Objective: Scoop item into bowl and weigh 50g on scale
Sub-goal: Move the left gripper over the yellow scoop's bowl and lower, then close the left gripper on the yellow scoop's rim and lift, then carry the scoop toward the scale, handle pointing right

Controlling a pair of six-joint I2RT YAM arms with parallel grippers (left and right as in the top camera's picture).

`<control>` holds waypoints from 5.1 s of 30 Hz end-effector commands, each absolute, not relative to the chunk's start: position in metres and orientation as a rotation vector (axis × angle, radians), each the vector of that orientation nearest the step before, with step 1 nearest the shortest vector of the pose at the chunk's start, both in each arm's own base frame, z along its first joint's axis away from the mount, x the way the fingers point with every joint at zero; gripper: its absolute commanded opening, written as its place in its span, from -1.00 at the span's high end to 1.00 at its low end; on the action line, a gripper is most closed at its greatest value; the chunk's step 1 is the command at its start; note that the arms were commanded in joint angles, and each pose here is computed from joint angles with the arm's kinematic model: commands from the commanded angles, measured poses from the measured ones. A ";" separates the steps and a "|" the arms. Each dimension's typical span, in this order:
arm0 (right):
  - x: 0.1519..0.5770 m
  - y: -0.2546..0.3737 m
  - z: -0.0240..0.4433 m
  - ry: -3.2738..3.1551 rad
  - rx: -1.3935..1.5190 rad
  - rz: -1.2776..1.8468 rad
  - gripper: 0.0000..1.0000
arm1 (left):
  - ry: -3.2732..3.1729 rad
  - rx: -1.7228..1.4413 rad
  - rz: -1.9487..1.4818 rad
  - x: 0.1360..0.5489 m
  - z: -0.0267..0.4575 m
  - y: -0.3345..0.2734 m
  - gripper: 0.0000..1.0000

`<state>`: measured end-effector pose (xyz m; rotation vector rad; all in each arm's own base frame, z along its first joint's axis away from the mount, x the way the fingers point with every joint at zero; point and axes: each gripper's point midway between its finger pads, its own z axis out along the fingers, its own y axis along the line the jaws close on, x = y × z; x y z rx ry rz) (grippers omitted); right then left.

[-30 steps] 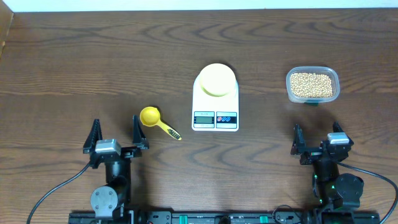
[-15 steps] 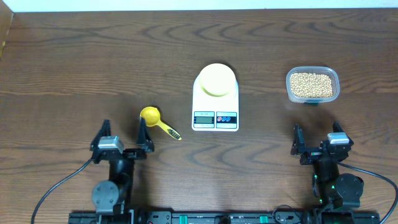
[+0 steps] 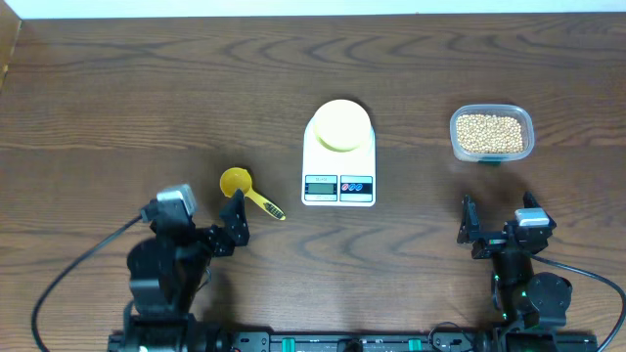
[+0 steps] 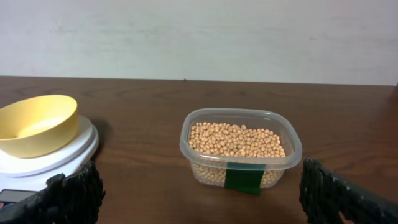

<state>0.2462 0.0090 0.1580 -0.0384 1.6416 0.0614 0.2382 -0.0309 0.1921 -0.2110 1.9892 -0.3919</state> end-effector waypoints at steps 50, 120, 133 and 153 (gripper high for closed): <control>0.246 0.010 0.157 1.642 -0.049 0.053 -0.99 | 2.761 -1.041 -0.070 0.294 0.030 0.006 -0.95; 0.246 0.010 0.157 1.642 -0.049 0.053 -0.99 | 2.689 -1.058 -0.137 0.312 -0.003 -0.017 0.85; 0.246 0.010 0.157 1.642 -0.049 0.053 -0.99 | 2.518 -1.040 -0.218 0.294 0.086 0.002 0.86; 0.246 0.010 0.157 1.642 -0.049 0.053 -0.99 | 2.463 -1.195 -0.531 0.222 0.142 -0.030 0.86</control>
